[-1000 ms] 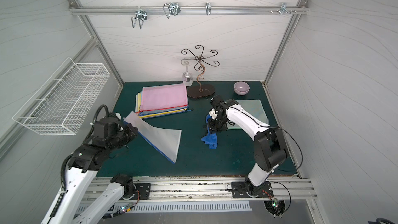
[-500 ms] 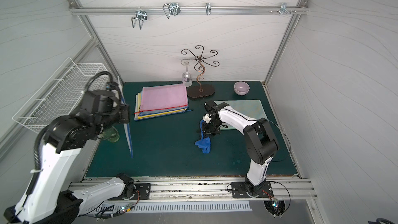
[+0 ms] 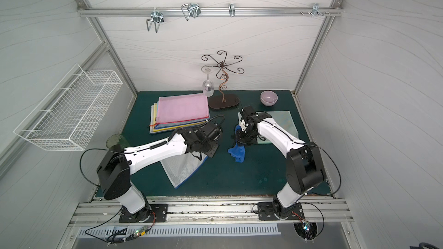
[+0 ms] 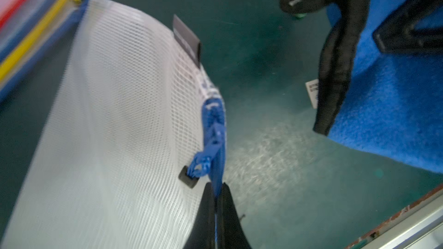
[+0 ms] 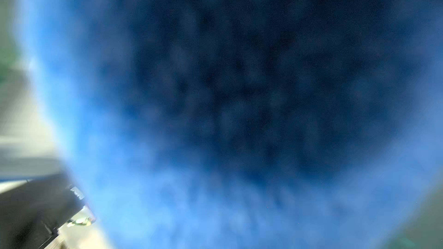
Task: Wipe the document bag
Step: Adjust the document bag at the center of the board.
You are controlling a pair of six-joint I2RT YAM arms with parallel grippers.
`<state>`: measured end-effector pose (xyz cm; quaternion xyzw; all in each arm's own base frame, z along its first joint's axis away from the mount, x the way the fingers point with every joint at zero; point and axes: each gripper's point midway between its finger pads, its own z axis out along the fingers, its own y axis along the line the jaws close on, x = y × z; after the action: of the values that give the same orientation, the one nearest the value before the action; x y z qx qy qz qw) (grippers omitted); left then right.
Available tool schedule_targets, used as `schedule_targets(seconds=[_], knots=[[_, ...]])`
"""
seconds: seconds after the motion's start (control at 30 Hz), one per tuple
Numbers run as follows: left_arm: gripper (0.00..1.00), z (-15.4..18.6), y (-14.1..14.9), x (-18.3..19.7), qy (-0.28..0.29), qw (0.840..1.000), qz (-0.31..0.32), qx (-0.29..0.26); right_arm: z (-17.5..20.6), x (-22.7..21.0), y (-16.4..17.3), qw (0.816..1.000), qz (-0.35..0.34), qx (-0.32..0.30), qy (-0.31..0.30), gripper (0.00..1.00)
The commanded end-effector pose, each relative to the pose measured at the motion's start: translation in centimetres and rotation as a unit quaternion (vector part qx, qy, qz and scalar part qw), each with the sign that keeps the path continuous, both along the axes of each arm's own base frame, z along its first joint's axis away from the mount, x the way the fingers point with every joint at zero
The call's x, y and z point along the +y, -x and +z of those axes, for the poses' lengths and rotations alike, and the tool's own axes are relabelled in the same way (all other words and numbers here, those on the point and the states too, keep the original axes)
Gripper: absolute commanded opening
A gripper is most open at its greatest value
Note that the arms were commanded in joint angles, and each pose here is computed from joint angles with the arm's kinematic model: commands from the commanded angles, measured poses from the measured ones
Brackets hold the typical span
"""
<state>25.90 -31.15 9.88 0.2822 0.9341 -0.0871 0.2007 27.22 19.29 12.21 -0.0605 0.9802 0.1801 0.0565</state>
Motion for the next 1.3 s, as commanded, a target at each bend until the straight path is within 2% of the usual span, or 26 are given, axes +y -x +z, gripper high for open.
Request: schedule_targets(seconds=[0.0, 0.07, 0.23, 0.27, 0.3, 0.37, 0.47, 0.57, 0.67, 0.73, 0.8, 0.9, 0.97, 1.03, 1.13, 1.27], knots=[[0.00, 0.6, 0.3, -5.0, 0.088, 0.995, -0.054, -0.004, 1.3, -1.4, 0.3, 0.999, -0.007, -0.022, 0.024, 0.00], [0.00, -0.8, 1.0, -5.4, 0.100, 0.993, -0.058, 0.012, 1.7, -1.6, 0.4, 0.999, -0.009, -0.029, 0.024, 0.00], [0.00, -1.1, 2.2, -5.8, 0.116, 0.991, -0.067, 0.025, 1.6, -1.8, 0.8, 0.999, -0.009, -0.025, 0.025, 0.00], [0.06, -1.0, 2.4, -5.7, 0.116, 0.991, -0.068, 0.026, 1.7, -1.8, 0.8, 0.999, -0.011, -0.026, 0.024, 0.00], [0.21, -0.9, 2.6, -5.6, 0.116, 0.990, -0.069, 0.028, 1.7, -1.8, 0.8, 0.999, -0.011, -0.027, 0.023, 0.00], [0.36, -0.7, 2.9, -5.1, 0.118, 0.991, -0.064, 0.025, 2.0, -1.7, 0.9, 0.999, -0.011, -0.028, 0.020, 0.00], [0.48, 0.4, 3.1, -4.2, 0.128, 0.990, -0.054, 0.009, 2.6, -1.6, 0.7, 0.999, -0.013, -0.035, 0.014, 0.00], [0.52, 2.1, 3.2, -3.1, 0.140, 0.989, -0.038, -0.008, 3.4, -1.2, 0.6, 0.999, -0.010, -0.043, 0.007, 0.00], [0.49, 2.9, 2.3, 0.2, 0.124, 0.991, 0.055, -0.023, 3.6, 0.8, 0.8, 0.999, 0.030, -0.045, 0.004, 0.00], [0.39, 2.4, 1.9, 3.2, 0.124, 0.983, 0.135, 0.003, 3.1, 2.9, 1.4, 0.998, 0.065, -0.025, -0.008, 0.00], [0.19, 1.0, 2.0, 6.4, 0.140, 0.966, 0.215, 0.038, 2.5, 5.7, 1.9, 0.994, 0.102, -0.011, -0.028, 0.00], [0.01, -1.1, 2.2, 10.8, 0.160, 0.934, 0.312, 0.068, 2.1, 10.4, 2.6, 0.986, 0.160, -0.001, -0.055, 0.00], [0.00, -2.7, 2.3, 13.1, 0.175, 0.911, 0.363, 0.088, 2.1, 13.3, 2.8, 0.979, 0.187, 0.002, -0.077, 0.00], [0.00, -3.9, 2.4, 14.4, 0.187, 0.896, 0.390, 0.100, 1.9, 16.1, 3.0, 0.972, 0.213, 0.010, -0.101, 0.00], [0.00, -5.4, 2.5, 15.2, 0.190, 0.887, 0.407, 0.109, 1.4, 20.2, 3.7, 0.958, 0.255, 0.021, -0.131, 0.00], [0.00, -7.4, 3.2, 16.4, 0.166, 0.872, 0.440, 0.136, 0.1, 25.1, 5.4, 0.934, 0.302, 0.059, -0.182, 0.00]])
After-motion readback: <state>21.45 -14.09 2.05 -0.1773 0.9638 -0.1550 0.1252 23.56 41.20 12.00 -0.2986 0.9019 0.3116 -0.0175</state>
